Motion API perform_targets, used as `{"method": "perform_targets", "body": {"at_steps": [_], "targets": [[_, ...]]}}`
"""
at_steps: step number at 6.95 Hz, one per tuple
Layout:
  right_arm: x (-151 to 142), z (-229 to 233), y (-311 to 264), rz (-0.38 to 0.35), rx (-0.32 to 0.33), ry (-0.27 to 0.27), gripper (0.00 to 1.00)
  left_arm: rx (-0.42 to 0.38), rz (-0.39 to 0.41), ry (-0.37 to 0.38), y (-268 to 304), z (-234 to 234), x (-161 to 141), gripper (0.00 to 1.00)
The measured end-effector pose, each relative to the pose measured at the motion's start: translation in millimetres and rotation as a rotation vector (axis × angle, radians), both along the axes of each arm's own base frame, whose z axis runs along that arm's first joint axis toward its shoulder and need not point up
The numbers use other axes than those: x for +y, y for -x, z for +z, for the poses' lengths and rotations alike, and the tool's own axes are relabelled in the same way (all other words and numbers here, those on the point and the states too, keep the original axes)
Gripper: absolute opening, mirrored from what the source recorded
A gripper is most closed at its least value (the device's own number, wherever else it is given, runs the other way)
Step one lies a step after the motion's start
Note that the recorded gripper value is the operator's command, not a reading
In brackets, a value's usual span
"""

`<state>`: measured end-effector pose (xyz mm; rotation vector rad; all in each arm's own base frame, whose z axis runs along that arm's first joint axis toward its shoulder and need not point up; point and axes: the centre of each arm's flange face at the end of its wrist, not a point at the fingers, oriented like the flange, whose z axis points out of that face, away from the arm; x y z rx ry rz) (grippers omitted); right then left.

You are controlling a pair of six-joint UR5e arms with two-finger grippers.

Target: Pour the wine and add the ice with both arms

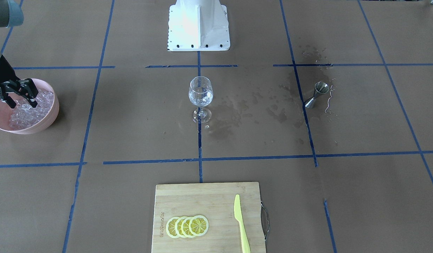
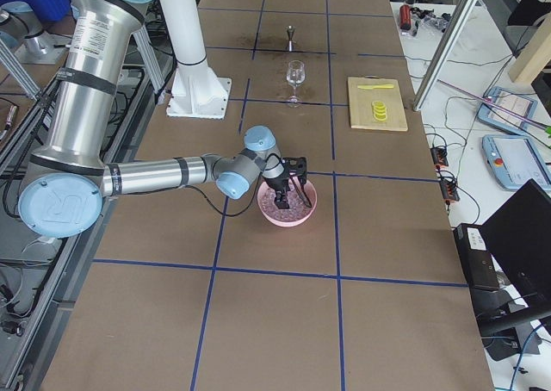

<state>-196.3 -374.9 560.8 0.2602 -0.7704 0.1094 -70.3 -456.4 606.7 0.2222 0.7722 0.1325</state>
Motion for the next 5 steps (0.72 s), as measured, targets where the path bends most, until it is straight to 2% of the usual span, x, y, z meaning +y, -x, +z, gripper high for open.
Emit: {"method": "perform_targets", "body": {"at_steps": [1,2,5], "targets": [[1.6,1.9,2.7,-0.007,0.003,0.003,0.32,0.0,0.0,0.0,0.0,-0.1,0.0,1.0],[2.6,2.9,4.4,-0.012,0.004,0.005,0.01,0.0,0.0,-0.004,0.0,-0.4,-0.2,1.0],[1.8,-3.3,4.4,-0.017,-0.003,-0.008,0.0,0.0,0.0,-0.012,0.0,-1.3,-0.6,1.0]]}}
